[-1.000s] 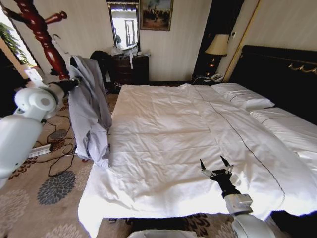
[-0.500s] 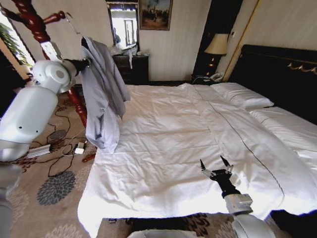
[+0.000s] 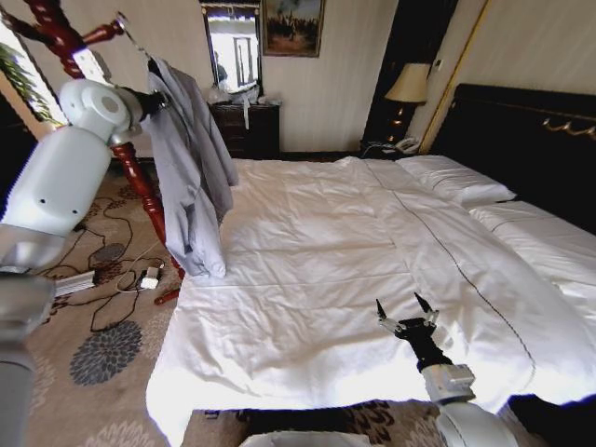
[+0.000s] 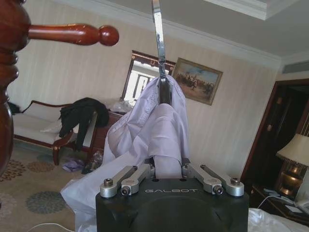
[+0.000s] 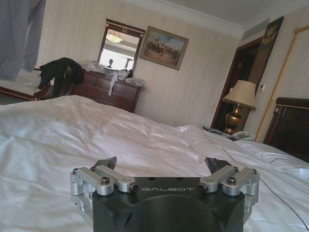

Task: Pick up the clothes from the bed and hang them on the clothes hanger.

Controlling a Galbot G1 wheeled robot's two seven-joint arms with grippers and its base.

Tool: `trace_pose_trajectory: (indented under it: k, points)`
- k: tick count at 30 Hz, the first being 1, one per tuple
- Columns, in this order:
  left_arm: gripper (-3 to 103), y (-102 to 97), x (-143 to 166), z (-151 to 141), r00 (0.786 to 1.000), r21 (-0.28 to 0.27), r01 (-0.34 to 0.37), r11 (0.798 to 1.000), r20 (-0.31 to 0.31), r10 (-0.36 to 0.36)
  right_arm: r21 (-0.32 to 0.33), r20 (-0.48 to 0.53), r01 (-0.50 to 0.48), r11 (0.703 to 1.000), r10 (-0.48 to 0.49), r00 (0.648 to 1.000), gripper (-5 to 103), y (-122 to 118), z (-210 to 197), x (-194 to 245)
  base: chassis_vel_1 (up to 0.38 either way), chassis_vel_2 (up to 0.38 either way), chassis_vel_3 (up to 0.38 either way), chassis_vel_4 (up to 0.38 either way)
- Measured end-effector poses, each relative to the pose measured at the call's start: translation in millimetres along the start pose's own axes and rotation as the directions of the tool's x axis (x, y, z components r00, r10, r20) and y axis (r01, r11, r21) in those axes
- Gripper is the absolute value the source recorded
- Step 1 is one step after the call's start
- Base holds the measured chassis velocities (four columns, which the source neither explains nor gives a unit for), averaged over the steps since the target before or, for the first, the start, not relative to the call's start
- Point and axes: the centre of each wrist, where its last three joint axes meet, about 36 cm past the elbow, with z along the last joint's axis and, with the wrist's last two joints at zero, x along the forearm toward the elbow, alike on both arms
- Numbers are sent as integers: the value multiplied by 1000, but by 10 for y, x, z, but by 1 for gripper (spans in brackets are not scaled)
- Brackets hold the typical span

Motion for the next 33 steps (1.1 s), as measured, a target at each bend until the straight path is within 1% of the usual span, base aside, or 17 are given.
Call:
trace_pose_trajectory:
  k: [2,3,6,7,9,12,14,17,18,20,24,28,30,33]
  points:
    - [18,-74,8,-172,1000,5,3,1000,9,-3,0,0,0,1000,0,1000,100,0,0,0,0,0,0,0]
    - [18,-74,8,-172,1000,5,3,1000,9,-3,0,0,0,1000,0,1000,100,0,0,0,0,0,0,0]
    - [18,-82,-32,-374,999,12,42,999,0,-42,0,0,0,1000,0,1000,100,0,0,0,0,0,0,0]
    - [18,-82,-32,-374,999,12,42,999,0,-42,0,0,0,1000,0,1000,100,0,0,0,0,0,0,0]
    - [18,-40,-71,-449,996,23,79,997,-32,-78,0,0,0,1000,0,1000,100,0,0,0,0,0,0,0]
    - [18,-16,-89,-450,995,28,90,996,-49,-89,0,0,0,1000,0,1000,100,0,0,0,0,0,0,0]
    - [18,4,-115,-438,993,48,95,994,-71,-91,0,0,0,1000,0,1000,100,0,0,0,0,0,0,0]
    - [18,18,-133,-427,992,60,95,994,-85,-90,0,0,0,1000,0,1000,100,0,0,0,0,0,0,0]
    - [18,26,-160,-437,991,73,98,992,-93,-91,0,0,0,1000,0,1000,100,0,0,0,0,0,0,0]
    - [18,34,-180,-454,991,82,102,991,-96,-94,0,0,0,1000,0,1000,100,0,0,0,0,0,0,0]
    - [18,47,-249,-541,990,119,112,987,-102,-100,0,0,0,1000,0,1000,100,0,0,0,0,0,0,0]
    - [18,68,-260,-557,990,125,117,985,-100,-105,0,0,0,1000,0,1000,100,0,0,0,0,0,0,0]
    - [18,108,-271,-559,988,112,140,984,-80,-132,0,0,0,1000,0,1000,100,0,0,0,0,0,0,0]
    - [18,143,-281,-547,987,106,153,983,-73,-146,0,0,0,1000,0,1000,100,0,0,0,0,0,0,0]
